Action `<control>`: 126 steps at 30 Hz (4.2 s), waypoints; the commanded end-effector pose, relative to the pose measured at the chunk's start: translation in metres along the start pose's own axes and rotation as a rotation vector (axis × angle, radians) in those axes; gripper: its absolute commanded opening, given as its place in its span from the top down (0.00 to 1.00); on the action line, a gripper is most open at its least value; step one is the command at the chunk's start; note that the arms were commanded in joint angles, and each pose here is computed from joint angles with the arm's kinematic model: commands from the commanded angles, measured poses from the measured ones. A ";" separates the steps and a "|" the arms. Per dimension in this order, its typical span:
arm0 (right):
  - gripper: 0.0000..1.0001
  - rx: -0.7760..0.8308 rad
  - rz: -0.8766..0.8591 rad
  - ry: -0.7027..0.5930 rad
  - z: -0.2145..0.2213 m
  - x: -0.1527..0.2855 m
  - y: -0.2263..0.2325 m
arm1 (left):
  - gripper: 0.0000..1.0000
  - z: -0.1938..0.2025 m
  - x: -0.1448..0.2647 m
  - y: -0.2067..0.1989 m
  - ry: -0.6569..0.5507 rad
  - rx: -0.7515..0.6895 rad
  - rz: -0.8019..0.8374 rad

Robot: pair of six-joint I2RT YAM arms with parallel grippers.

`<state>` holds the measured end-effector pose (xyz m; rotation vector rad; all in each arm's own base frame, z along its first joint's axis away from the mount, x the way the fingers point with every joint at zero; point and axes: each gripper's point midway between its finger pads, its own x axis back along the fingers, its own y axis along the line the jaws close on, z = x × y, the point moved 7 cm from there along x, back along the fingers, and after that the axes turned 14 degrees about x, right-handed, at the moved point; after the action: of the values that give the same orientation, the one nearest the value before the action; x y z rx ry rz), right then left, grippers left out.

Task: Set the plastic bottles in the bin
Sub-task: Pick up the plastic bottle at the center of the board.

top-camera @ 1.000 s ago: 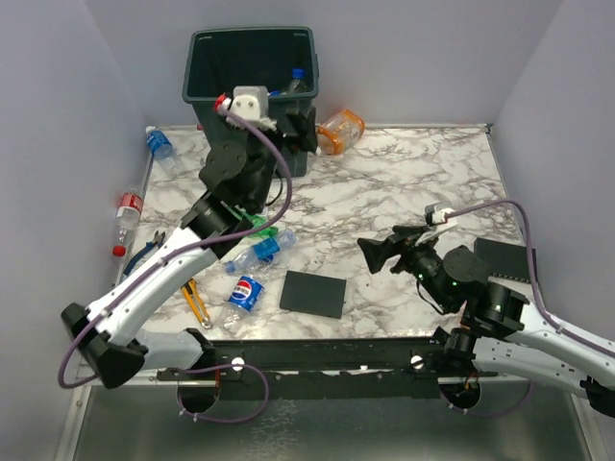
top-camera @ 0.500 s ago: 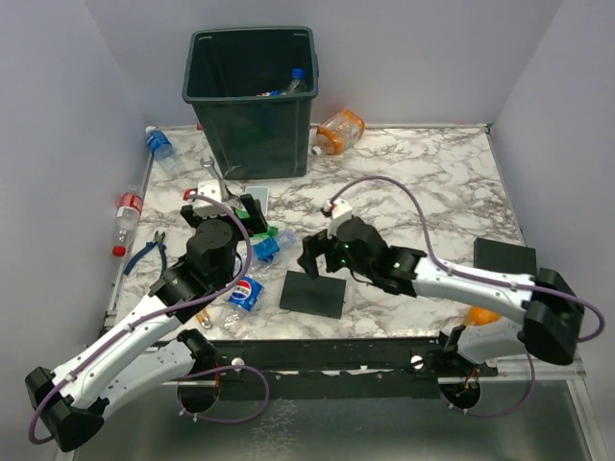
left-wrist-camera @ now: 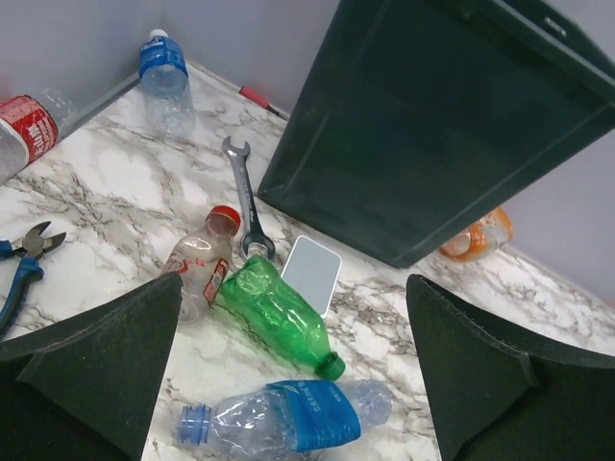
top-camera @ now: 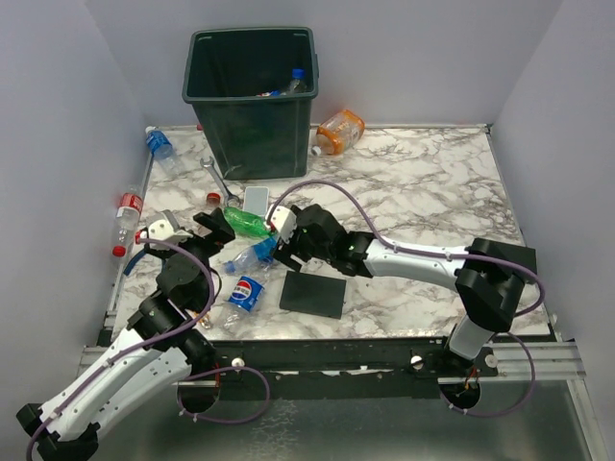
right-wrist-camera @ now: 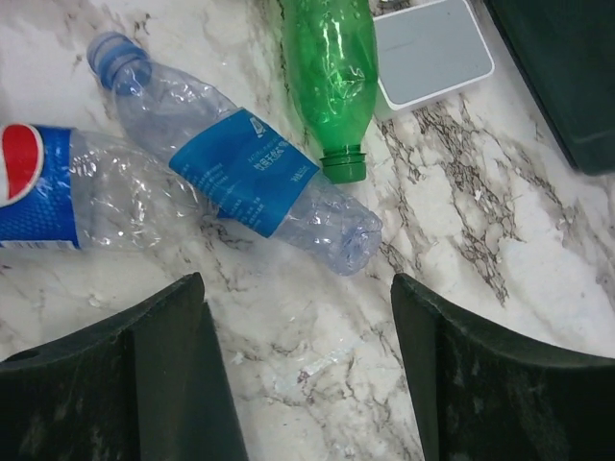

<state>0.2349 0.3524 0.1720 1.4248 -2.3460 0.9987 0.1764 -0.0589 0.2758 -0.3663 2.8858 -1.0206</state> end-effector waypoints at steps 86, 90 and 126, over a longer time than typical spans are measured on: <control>1.00 -0.650 0.354 -1.043 -0.031 0.264 -0.024 | 0.01 0.005 0.041 -0.261 0.803 0.270 1.288; 0.99 -0.654 0.320 -1.069 -0.037 0.268 -0.023 | 0.01 0.004 0.047 -0.260 0.811 0.283 1.358; 0.00 -0.578 0.165 -0.778 -0.042 0.250 -0.011 | 1.00 -0.028 0.037 -0.272 0.587 0.221 1.337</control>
<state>0.1140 0.2059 0.3466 1.5908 -2.9910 -0.4355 0.1907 -0.2699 0.4380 2.0103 2.3432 -1.2089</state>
